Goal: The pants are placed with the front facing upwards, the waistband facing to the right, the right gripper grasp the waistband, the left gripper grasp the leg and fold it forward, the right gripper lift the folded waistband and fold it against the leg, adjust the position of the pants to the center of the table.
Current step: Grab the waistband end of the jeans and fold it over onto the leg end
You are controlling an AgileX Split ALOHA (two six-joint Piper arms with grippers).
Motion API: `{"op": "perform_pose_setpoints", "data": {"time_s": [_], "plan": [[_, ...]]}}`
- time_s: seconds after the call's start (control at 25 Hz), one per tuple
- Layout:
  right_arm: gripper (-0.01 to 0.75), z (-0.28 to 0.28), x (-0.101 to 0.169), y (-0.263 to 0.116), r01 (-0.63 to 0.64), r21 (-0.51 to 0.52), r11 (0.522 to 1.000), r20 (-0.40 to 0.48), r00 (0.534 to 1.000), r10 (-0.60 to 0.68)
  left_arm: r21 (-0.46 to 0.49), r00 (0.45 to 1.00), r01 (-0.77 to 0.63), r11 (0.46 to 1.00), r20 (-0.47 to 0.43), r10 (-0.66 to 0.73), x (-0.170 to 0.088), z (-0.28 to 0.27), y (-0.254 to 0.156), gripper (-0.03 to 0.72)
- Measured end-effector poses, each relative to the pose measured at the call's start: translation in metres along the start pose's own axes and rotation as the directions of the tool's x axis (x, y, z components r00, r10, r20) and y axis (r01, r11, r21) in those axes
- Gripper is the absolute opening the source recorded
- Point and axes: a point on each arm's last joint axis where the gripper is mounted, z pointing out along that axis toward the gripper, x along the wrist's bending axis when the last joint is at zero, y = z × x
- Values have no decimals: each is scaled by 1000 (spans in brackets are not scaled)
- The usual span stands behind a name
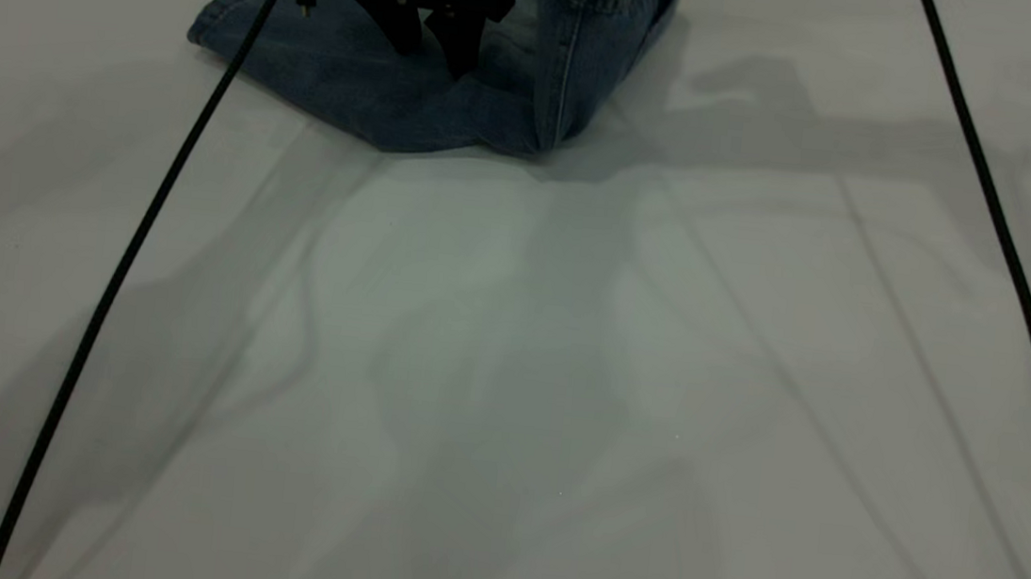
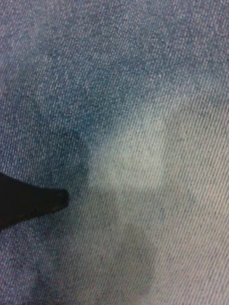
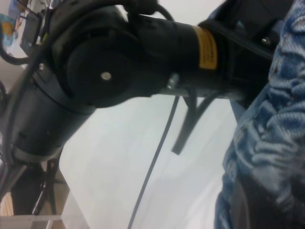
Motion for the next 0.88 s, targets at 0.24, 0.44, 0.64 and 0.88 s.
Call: {"op": "perform_pose_setpoints", "data": {"time_s": [0.24,0.44,0.64,0.88], "plan": [[36,18,2,3,3,10,1000,-25,1000,-3,0,1000,0,1000,0,0,0,0,0,469],[36,29,5,2,16,29,999,-41,999,-15,9,1000,0,1000,2,0,0,0,-1,469],[36,28,7,3,26,29,999,-46,999,-25,35,999,-14,999,-28,15,3,-8,0,469],[36,28,7,3,29,33,999,-42,999,-28,-4,985,-42,999,-171,40,20,-39,12,469]]}}
